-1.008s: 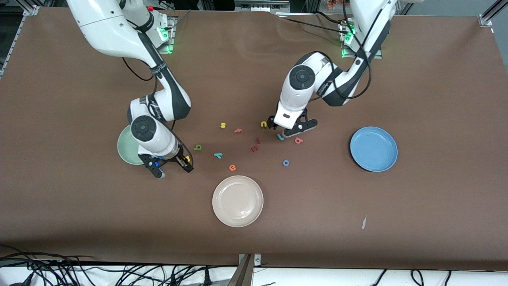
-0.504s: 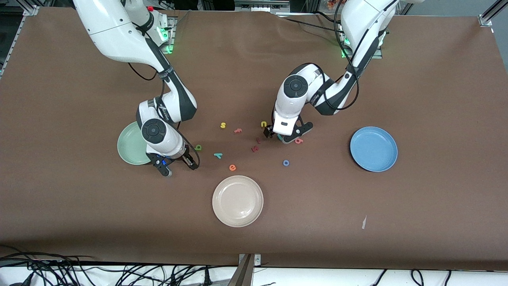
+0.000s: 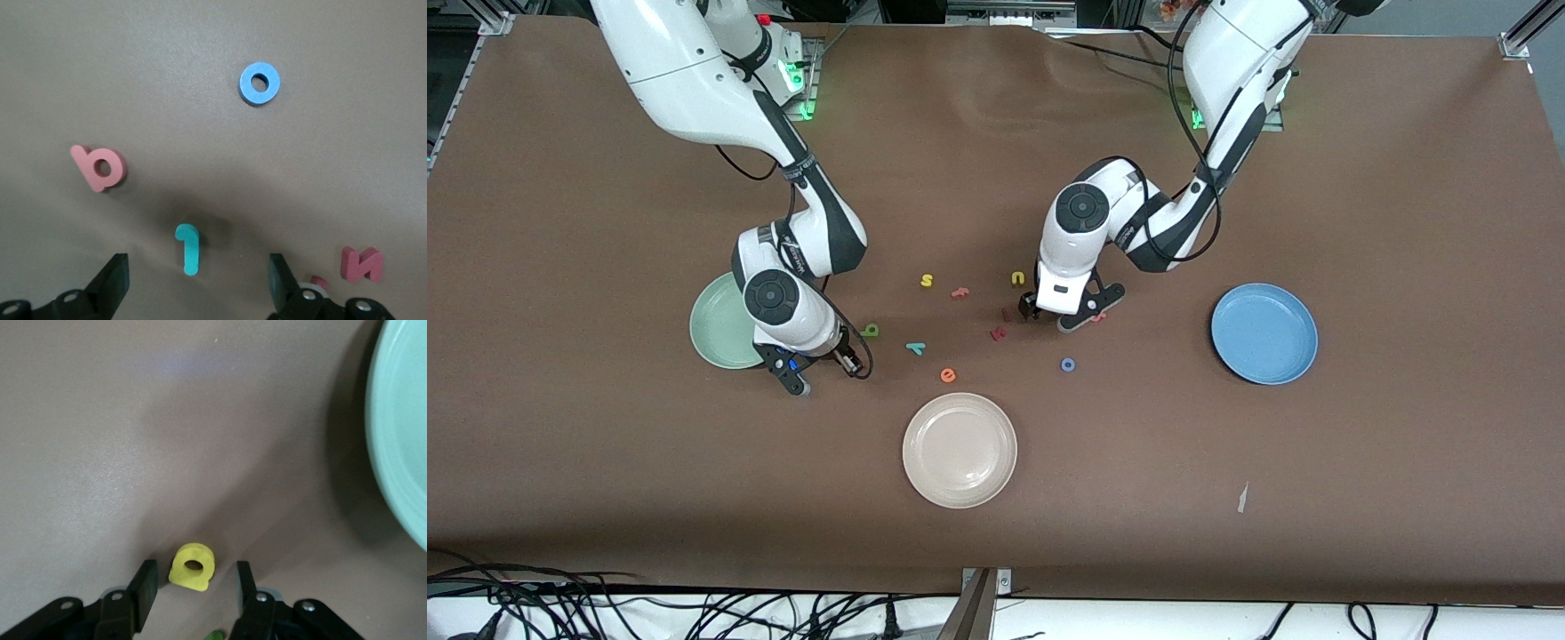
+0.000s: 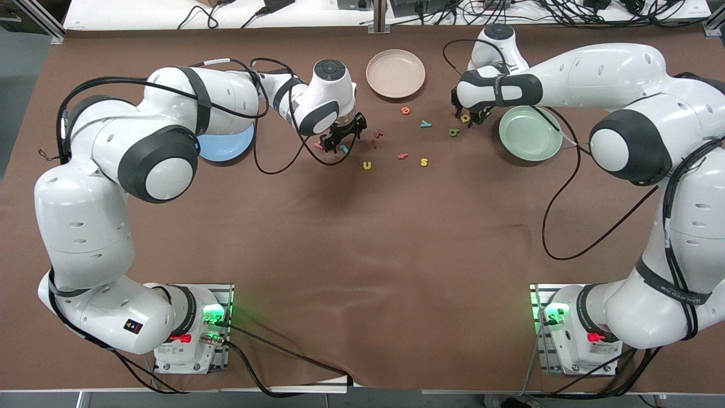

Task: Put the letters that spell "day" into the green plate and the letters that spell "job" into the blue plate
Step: 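Grasp yellow d with the right gripper while the left gripper grasps teal 1, then drop yellow d on the green plate while the left gripper carries teal 1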

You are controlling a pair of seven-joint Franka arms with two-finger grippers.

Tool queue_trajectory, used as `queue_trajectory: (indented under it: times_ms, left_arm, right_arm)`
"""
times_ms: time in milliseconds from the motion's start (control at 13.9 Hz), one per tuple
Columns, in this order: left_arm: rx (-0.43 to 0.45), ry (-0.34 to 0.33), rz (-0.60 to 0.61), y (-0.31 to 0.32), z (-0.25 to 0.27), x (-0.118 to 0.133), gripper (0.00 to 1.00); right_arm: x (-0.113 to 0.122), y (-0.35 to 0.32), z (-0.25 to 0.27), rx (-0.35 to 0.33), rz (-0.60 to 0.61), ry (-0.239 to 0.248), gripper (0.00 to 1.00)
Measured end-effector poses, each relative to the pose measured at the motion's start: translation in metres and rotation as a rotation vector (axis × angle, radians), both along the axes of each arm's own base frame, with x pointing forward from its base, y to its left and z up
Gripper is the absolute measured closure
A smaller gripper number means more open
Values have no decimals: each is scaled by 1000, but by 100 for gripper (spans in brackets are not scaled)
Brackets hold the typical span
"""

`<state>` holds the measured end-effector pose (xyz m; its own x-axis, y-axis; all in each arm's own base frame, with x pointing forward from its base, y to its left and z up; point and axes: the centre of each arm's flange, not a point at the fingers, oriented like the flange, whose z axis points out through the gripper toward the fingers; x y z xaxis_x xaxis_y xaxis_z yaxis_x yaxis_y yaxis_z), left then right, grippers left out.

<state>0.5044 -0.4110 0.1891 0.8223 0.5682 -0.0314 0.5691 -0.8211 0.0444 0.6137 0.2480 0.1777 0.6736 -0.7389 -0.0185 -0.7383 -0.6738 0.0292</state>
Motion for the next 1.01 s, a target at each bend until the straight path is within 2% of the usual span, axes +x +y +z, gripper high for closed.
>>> queue_trajectory:
  times_ms: [72, 144, 216, 360, 504, 576, 648, 720, 864, 936, 1008]
  left_arm:
    - [-4, -1, 1, 0, -3, 0, 13]
    - [-5, 0, 2, 0, -5, 1, 13]
    - [-6, 1, 4, -1, -7, 1, 19]
    - [-9, 1, 6, -1, -10, 3, 23]
    - [-11, -2, 9, 0, -11, 4, 37]
    - [-11, -2, 10, 1, -12, 4, 37]
    - [-10, -2, 10, 1, -12, 4, 44]
    - [-10, -1, 10, 1, -13, 4, 44]
    - [-9, 2, 10, 1, -15, 4, 56]
    - [-8, 4, 11, 2, -17, 4, 57]
    - [-7, 3, 11, 2, -16, 4, 65]
  right_arm:
    - [0, 0, 0, 1, 0, -2, 47]
    - [1, 1, 1, 3, 0, -7, 57]
    - [2, 1, 2, 4, 0, -10, 70]
    - [4, 1, 5, 6, 1, -16, 71]
    - [8, 3, 22, 7, 7, -24, 71]
    - [10, 2, 37, 2, 23, -19, 71]
    - [10, -2, 52, -9, 52, -1, 71]
    - [9, -13, 68, -30, 86, 34, 71]
    - [11, -60, 98, -74, 173, 119, 71]
    - [12, -88, 108, -84, 209, 149, 71]
    - [10, -110, 110, -87, 227, 170, 71]
